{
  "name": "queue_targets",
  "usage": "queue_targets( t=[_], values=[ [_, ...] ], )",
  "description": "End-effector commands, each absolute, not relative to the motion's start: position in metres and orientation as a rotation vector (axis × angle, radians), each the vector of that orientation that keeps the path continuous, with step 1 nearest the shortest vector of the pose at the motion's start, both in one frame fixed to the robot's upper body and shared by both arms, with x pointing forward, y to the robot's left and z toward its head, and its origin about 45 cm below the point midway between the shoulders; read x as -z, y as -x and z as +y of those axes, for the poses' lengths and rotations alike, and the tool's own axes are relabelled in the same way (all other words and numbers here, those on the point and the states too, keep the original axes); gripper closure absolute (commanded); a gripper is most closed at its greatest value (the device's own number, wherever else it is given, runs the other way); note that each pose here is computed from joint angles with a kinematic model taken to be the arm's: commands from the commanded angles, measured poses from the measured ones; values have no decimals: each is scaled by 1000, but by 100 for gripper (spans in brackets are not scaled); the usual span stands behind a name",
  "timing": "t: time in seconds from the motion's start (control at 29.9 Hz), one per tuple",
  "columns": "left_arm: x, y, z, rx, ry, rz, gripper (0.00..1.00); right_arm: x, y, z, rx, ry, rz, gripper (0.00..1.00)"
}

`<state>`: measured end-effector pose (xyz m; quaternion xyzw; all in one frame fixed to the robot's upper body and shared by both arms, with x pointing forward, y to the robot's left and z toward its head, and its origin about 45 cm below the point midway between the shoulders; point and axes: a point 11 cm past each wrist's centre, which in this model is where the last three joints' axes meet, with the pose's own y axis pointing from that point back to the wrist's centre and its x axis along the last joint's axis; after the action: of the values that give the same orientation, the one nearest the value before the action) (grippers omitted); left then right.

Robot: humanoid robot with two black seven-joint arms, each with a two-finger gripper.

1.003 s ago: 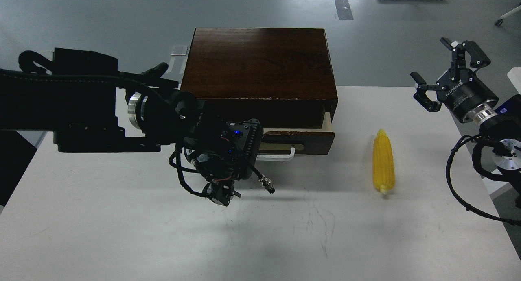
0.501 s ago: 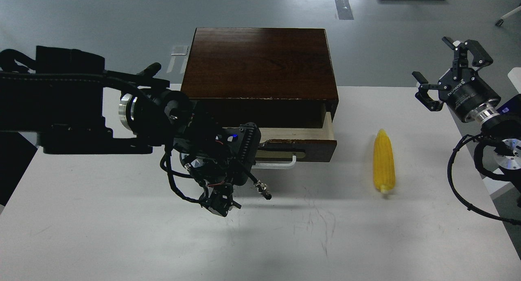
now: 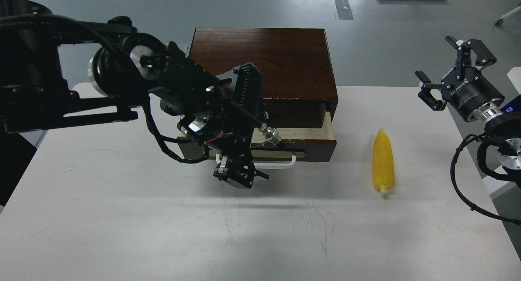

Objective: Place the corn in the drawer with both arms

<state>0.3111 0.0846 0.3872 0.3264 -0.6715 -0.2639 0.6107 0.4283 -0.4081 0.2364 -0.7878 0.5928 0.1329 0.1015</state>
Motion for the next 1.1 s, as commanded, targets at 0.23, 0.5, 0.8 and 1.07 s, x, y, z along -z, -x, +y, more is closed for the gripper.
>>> queue_targets(
  t=[0.23, 0.5, 0.8, 1.07],
  values=[
    [-456, -399, 148, -205, -306, -732, 2, -235, -427, -408, -395, 2333, 1754, 0],
    [-407, -457, 232, -631, -83, -291, 2, -234, -427, -409, -396, 2338, 1758, 0],
    [-329, -469, 324, -992, 139, -28, 2, -267, -415, -431, -187, 2567, 1794, 0],
    [-299, -464, 321, -1017, 151, 73, 2, -288, -399, -430, 352, 3115, 1731, 0]
  ],
)
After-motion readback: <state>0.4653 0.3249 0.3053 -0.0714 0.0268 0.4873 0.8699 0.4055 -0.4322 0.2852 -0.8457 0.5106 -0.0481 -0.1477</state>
